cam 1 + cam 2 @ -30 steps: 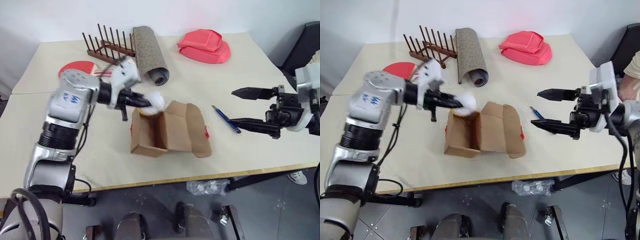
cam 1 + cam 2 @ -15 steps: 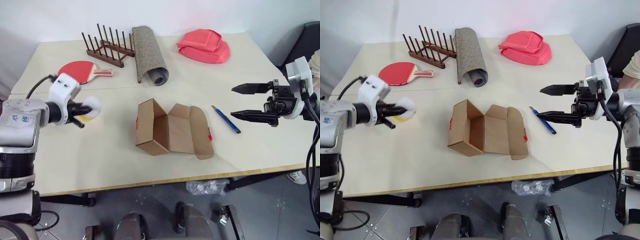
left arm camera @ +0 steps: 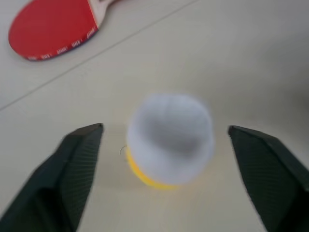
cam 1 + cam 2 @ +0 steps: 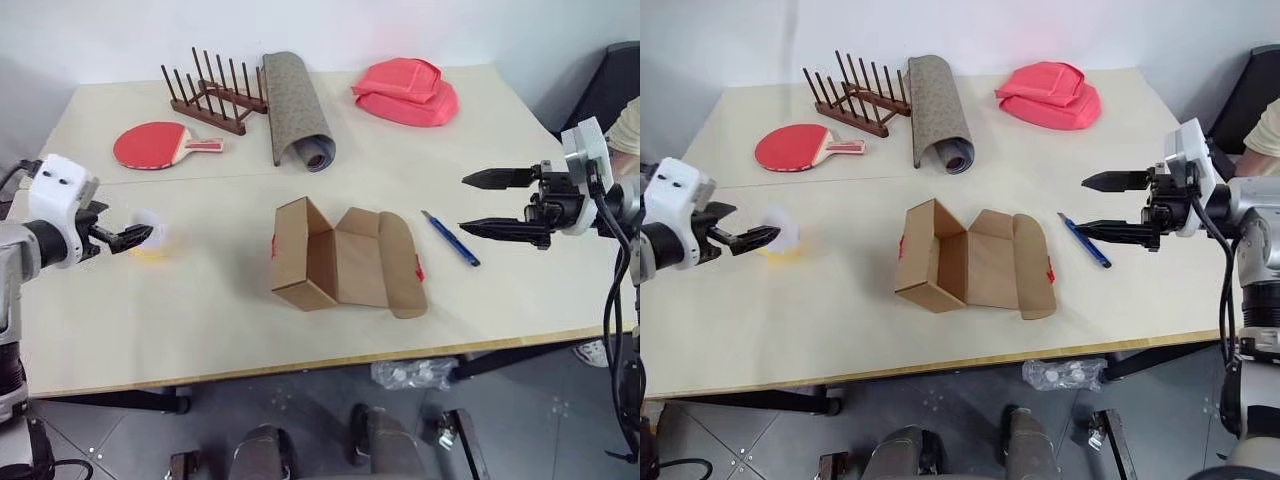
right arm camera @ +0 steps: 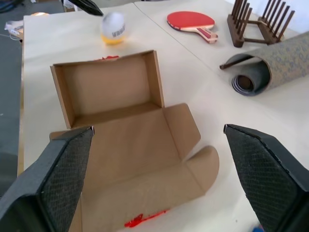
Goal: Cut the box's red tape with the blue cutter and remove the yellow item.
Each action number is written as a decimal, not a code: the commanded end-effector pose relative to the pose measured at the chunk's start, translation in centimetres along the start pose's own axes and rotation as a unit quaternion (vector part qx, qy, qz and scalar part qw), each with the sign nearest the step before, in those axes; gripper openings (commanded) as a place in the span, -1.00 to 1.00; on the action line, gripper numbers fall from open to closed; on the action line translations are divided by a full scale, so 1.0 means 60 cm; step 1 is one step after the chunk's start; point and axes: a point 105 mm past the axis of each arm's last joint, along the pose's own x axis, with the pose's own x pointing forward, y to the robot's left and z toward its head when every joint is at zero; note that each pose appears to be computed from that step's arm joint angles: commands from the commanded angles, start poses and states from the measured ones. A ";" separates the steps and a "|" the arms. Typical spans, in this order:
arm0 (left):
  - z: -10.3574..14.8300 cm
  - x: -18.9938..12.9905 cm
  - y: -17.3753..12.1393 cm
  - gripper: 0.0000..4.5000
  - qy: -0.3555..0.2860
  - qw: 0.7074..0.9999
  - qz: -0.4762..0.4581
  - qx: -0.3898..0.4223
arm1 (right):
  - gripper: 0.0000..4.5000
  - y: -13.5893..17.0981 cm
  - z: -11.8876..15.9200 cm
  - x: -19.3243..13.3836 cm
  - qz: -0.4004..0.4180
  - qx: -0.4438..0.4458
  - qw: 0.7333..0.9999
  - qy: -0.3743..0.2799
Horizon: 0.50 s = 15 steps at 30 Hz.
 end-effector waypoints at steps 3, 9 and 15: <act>0.034 -0.039 -0.060 0.98 -0.150 0.983 -0.075 0.075 | 1.00 0.002 -0.020 -0.036 -0.014 0.004 1.000 0.013; -0.022 -0.080 -0.092 0.98 -0.218 0.964 -0.150 0.007 | 1.00 0.002 -0.094 -0.077 -0.045 0.010 0.997 0.069; -0.158 -0.091 -0.082 0.98 -0.089 0.982 -0.168 0.005 | 1.00 0.003 -0.158 -0.111 -0.088 0.015 0.992 0.092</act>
